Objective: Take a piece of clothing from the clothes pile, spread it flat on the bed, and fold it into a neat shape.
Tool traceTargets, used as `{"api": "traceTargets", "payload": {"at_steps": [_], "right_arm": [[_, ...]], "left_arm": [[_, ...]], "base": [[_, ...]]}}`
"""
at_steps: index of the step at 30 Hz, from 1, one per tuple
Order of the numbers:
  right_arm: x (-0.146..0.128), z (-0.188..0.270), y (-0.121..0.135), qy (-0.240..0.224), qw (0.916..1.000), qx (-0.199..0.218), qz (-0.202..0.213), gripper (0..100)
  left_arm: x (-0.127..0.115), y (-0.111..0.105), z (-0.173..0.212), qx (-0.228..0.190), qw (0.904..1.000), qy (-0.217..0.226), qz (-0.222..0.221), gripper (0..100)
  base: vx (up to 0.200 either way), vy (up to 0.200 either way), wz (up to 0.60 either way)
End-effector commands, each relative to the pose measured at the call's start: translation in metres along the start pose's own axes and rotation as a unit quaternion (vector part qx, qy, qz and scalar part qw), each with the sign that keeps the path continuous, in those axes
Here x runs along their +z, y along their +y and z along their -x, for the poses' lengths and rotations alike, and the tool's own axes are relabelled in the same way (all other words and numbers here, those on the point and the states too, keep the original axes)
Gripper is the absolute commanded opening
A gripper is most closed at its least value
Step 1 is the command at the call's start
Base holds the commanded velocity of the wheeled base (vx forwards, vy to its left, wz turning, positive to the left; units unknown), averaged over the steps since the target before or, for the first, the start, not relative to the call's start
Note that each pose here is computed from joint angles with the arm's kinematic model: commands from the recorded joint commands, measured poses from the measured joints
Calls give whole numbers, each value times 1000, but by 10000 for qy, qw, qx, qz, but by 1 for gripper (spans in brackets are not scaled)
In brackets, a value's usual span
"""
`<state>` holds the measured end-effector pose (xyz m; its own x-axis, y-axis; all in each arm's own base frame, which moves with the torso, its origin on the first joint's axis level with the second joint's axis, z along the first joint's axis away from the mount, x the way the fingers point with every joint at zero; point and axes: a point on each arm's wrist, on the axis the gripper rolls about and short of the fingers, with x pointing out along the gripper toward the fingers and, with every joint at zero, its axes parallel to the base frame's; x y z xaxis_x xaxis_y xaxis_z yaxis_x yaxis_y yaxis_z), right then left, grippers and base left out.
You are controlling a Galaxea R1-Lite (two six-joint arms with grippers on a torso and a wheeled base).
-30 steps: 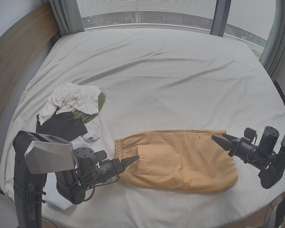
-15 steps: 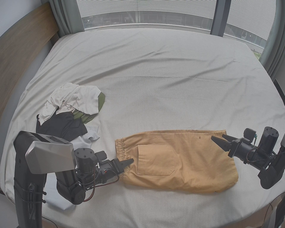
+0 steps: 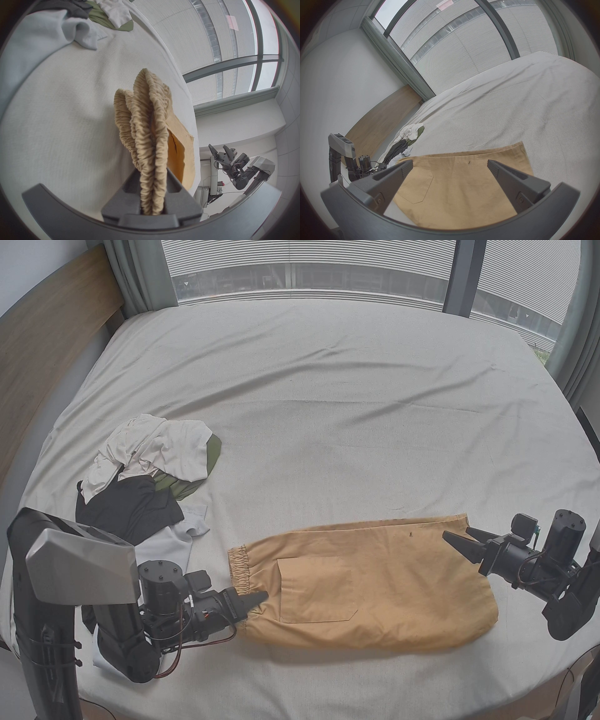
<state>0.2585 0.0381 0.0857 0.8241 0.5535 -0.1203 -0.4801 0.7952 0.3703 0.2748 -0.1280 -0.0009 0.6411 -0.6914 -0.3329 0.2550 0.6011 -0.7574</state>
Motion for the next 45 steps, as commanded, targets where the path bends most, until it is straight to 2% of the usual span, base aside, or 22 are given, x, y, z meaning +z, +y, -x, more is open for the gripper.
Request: {"api": "traceTargets", "payload": {"at_steps": [1,5,10,25,31,37,40,45], "right_arm": [[-3,-1,-1,62,10000,-13,-33,100],[-4,-1,-2,75,10000,-17,-40,100],[-4,-1,-2,75,10000,-17,-40,100],[-7,-3,-4,133,9999,-36,-65,100],[-7,-3,-4,135,9999,-29,-64,100],[-8,-4,-4,148,9999,-34,-72,100],[-8,-4,-5,161,9998,-38,-79,100],[-9,-4,-5,165,9998,-47,-82,100]], "left_arm": [[4,-14,23,-56,9999,-111,-60,0],[1,-13,31,59,9998,-90,-160,0],[-2,-1,44,339,9990,-19,-300,0],[8,24,72,899,9955,-285,-65,0],[15,31,84,955,9946,-398,57,0],[29,39,114,682,9959,-537,268,0],[29,42,122,690,9956,-546,323,0],[29,45,123,735,9955,-539,247,0]], "base": [[0,0,0],[0,0,0],[0,0,0],[0,0,0],[0,0,0],[0,0,0],[0,0,0],[0,0,0]]}}
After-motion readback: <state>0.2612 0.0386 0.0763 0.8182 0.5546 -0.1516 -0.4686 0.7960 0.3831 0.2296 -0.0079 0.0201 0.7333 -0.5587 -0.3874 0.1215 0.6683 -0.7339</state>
